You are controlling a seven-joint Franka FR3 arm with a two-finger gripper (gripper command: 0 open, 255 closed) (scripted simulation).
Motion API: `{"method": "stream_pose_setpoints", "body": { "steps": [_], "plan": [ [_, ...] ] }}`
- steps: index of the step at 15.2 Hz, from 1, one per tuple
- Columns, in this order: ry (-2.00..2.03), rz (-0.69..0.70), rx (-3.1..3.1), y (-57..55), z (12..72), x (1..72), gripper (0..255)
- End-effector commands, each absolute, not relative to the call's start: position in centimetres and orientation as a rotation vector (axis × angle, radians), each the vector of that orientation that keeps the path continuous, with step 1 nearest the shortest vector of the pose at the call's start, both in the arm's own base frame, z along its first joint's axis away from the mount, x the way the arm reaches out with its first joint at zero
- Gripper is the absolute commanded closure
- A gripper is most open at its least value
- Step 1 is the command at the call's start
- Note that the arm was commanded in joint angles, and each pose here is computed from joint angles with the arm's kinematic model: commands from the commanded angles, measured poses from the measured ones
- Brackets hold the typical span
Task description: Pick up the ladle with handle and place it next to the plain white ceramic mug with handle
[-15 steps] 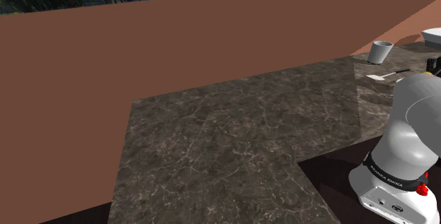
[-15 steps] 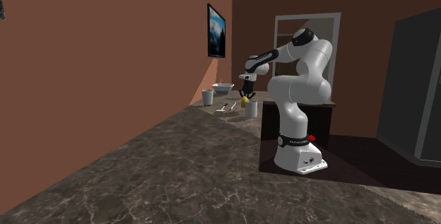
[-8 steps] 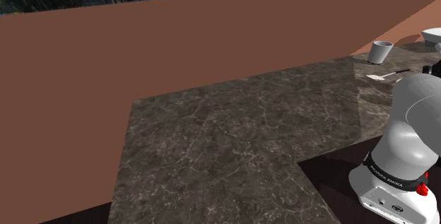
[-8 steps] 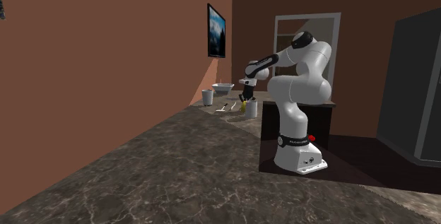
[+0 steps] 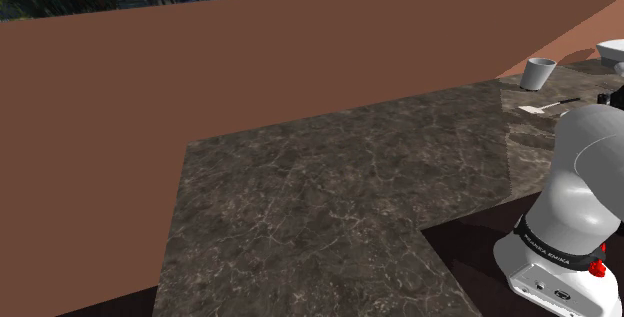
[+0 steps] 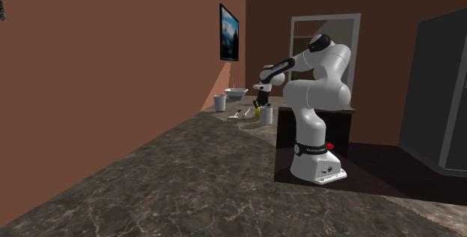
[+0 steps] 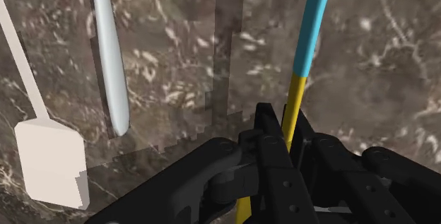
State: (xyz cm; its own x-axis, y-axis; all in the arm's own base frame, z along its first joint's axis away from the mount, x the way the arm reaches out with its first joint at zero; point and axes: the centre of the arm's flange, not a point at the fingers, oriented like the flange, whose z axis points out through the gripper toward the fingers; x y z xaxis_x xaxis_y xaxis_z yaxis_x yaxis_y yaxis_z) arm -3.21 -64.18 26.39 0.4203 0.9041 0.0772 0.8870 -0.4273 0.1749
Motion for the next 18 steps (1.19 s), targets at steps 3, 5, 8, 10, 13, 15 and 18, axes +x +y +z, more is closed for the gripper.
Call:
{"method": "stream_pose_setpoints", "body": {
  "steps": [3, 5, 8, 10, 13, 15, 18],
  "plan": [
    [1.621, 0.246, 2.556, -64.1, 26.2, -3.1, 0],
    [1.621, 0.246, 2.556, -64.1, 26.2, -3.1, 0],
    [1.621, 0.246, 2.557, -64.1, 28.8, -3.6, 0],
    [1.621, 0.246, 2.557, -64.1, 31.2, -4.1, 0],
    [1.621, 0.246, 2.556, -64.1, 31.2, -4.1, 0],
    [1.621, 0.246, 2.557, -64.1, 31.2, -4.1, 0],
    [1.621, 0.246, 2.556, -64.1, 31.2, -4.1, 0]
  ]
}}
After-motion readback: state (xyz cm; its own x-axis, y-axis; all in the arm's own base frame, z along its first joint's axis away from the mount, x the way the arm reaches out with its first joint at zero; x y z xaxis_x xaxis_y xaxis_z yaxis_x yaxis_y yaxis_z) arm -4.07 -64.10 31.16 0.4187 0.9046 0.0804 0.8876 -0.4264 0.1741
